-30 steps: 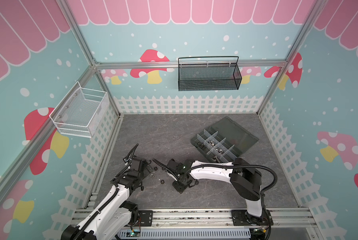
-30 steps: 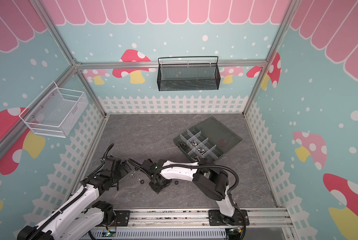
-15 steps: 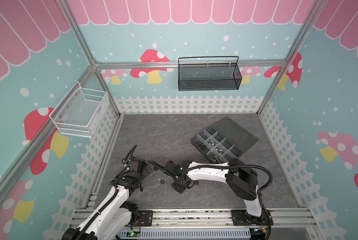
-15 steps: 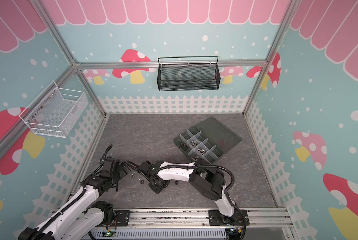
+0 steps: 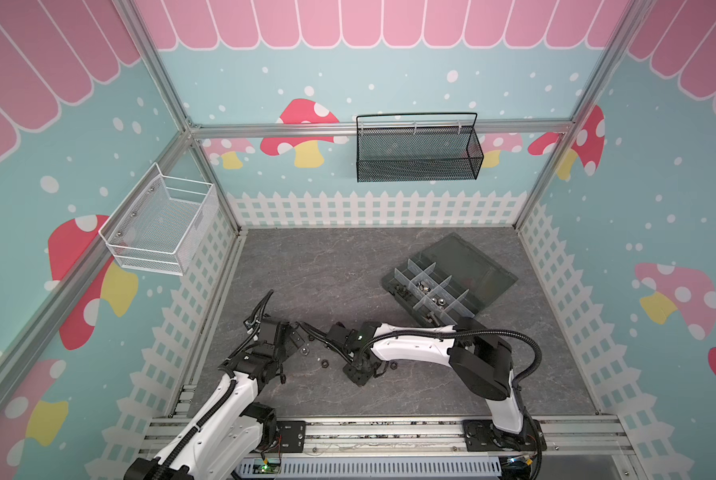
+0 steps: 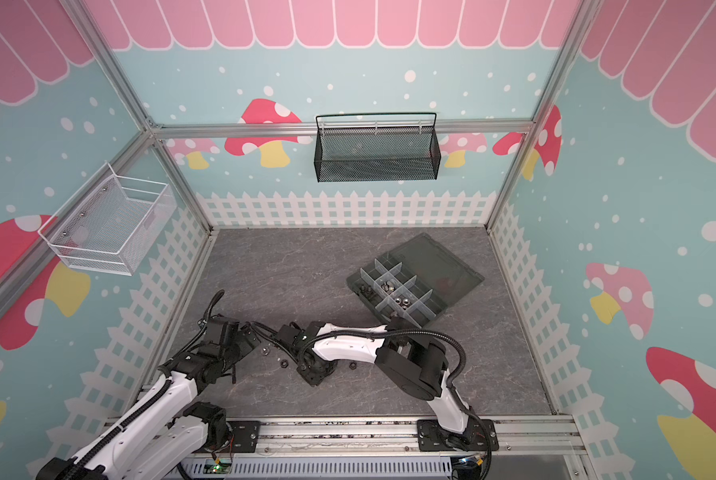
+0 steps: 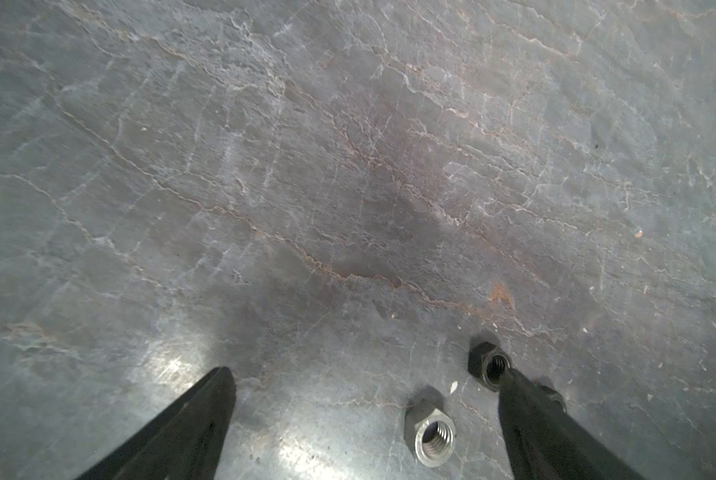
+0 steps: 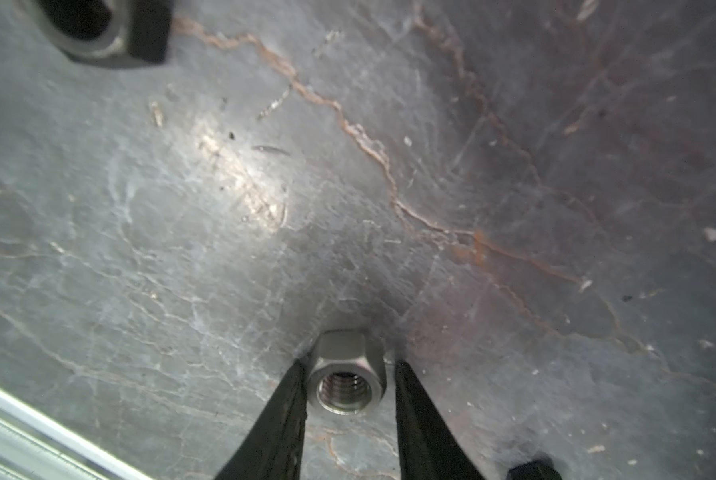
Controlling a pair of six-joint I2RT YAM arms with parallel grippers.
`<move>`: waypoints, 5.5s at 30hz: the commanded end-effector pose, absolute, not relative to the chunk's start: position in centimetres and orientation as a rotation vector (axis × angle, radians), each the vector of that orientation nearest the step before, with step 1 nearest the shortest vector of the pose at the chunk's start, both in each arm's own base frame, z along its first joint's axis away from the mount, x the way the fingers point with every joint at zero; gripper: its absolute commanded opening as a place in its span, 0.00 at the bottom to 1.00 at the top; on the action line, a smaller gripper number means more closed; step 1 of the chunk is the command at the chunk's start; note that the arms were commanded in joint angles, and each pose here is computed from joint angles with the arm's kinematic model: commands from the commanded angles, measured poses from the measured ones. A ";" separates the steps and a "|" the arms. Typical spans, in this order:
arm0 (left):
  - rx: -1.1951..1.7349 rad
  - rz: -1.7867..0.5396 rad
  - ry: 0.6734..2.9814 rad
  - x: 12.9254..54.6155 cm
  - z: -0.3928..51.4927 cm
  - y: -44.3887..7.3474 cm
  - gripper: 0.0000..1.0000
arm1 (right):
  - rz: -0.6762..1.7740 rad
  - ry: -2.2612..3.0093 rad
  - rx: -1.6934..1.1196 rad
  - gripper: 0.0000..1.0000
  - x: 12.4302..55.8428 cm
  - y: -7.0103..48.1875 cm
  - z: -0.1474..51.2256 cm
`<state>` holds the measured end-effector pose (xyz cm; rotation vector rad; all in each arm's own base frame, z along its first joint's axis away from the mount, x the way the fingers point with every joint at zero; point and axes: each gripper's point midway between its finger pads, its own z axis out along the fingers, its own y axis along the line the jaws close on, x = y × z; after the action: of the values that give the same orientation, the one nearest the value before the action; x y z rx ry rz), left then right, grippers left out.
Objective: Sort the screws and nuts into containers
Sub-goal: 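Close the right gripper on the silver hex nut and lift it, then carry the hex nut over the hex nut compartment of the box, then open the right gripper to drop the hex nut into the compartment, then raise the right gripper while the left gripper lowers over a silver hex nut, then close the left gripper on the black hex nut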
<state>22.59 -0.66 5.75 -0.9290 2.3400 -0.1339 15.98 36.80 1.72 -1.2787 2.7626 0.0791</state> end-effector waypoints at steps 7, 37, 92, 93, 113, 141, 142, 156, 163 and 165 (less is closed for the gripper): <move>-0.960 -0.143 2.340 22.2 5.3 -0.6 1.00 | -0.087 2.796 -1.264 0.34 16.7 35.3 -1.9; -0.890 -0.184 2.353 22.6 6.1 -1.3 0.95 | 0.038 2.693 -0.637 0.00 26.9 27.3 9.0; -0.593 -0.042 2.632 23.2 3.2 -7.0 0.52 | -0.042 2.523 -0.049 0.63 37.6 9.5 13.7; -0.590 -0.035 2.638 23.3 3.1 -7.0 0.51 | -0.035 2.502 -0.042 0.64 37.5 9.4 14.3; -0.587 0.063 2.784 21.7 1.1 -6.8 0.35 | 0.015 2.313 0.052 0.97 35.7 8.1 20.1; -0.677 0.069 2.726 22.0 1.3 -6.0 0.35 | 0.030 2.345 0.052 0.97 35.4 8.3 18.9; -0.678 0.066 2.726 22.1 1.3 -6.0 0.35 | 0.033 2.347 0.050 0.97 35.4 8.4 18.9; -0.681 0.006 2.734 22.4 1.1 -6.3 0.15 | 0.034 2.351 0.057 0.97 35.2 8.3 18.8; -0.541 -0.050 2.703 23.5 3.1 -8.3 0.13 | 0.059 2.343 0.058 0.97 35.1 8.5 19.1; -0.493 -0.090 2.677 24.2 4.3 -9.5 0.13 | 0.050 2.341 0.078 0.97 35.0 8.3 19.1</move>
<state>22.77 -7.80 2.10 -0.5561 2.7260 -0.0106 35.42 8.68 19.36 0.0451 2.3380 0.0479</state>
